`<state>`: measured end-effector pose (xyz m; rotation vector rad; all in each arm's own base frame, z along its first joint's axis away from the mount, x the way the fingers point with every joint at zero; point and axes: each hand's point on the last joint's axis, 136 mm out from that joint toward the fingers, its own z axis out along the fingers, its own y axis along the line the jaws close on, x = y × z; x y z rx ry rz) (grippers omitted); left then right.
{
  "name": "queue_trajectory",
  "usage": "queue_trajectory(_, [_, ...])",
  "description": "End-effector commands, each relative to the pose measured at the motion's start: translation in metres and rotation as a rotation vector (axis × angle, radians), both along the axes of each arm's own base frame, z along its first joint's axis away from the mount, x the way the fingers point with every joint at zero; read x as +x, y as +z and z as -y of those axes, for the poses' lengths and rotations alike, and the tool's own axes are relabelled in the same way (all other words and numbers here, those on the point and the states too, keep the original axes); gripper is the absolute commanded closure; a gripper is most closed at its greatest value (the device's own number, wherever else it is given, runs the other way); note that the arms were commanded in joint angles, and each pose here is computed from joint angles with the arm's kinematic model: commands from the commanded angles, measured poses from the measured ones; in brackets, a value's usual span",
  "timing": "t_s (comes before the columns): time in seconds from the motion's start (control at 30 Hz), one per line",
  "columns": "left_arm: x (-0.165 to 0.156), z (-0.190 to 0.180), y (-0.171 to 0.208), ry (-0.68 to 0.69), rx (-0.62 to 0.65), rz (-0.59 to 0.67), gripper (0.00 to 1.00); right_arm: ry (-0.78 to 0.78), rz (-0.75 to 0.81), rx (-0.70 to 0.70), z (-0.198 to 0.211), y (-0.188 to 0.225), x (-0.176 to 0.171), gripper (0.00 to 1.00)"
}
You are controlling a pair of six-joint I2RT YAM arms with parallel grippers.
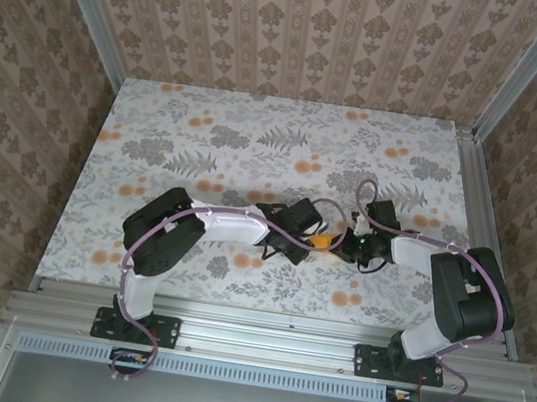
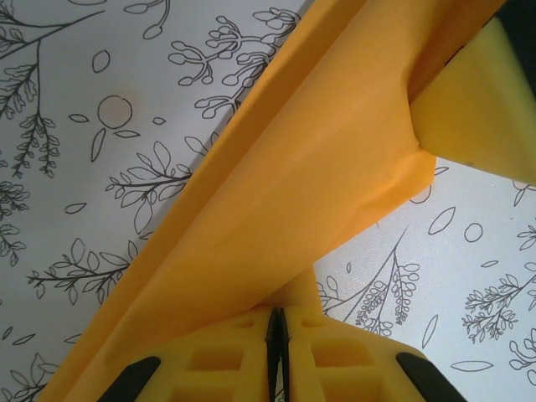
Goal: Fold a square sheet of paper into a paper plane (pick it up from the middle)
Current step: Fold the wing for the fifth time at the center of the table.
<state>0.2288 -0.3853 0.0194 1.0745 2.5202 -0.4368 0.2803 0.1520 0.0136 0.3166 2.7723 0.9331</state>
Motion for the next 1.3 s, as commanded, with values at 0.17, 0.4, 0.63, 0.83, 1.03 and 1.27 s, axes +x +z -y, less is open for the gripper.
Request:
queue_trajectory(0.17, [0.006, -0.022, -0.02, 0.018, 0.086, 0.003, 0.86, 0.0, -0.041, -0.083, 0.012, -0.014, -0.001, 1.0])
queue_trajectory(0.4, [0.003, -0.012, 0.009, 0.003, -0.023, -0.03, 0.82, 0.008, -0.075, -0.12, 0.017, -0.024, -0.003, 1.0])
queue_trajectory(0.63, [0.012, -0.004, 0.06, 0.011, -0.175, -0.051, 0.8, 0.007, -0.092, -0.147, 0.022, -0.029, -0.006, 1.0])
queue_trajectory(0.83, [0.031, -0.004, 0.08, 0.048, -0.263, -0.072, 0.79, 0.006, -0.089, -0.145, 0.023, -0.027, -0.003, 1.0])
queue_trajectory(1.03, [0.03, 0.007, 0.062, 0.004, -0.253, -0.124, 0.79, 0.004, -0.087, -0.14, 0.021, -0.024, 0.0, 1.0])
queue_trajectory(1.27, [0.034, 0.01, 0.041, -0.027, -0.205, -0.137, 0.79, 0.004, -0.088, -0.136, 0.02, -0.022, 0.0, 1.0])
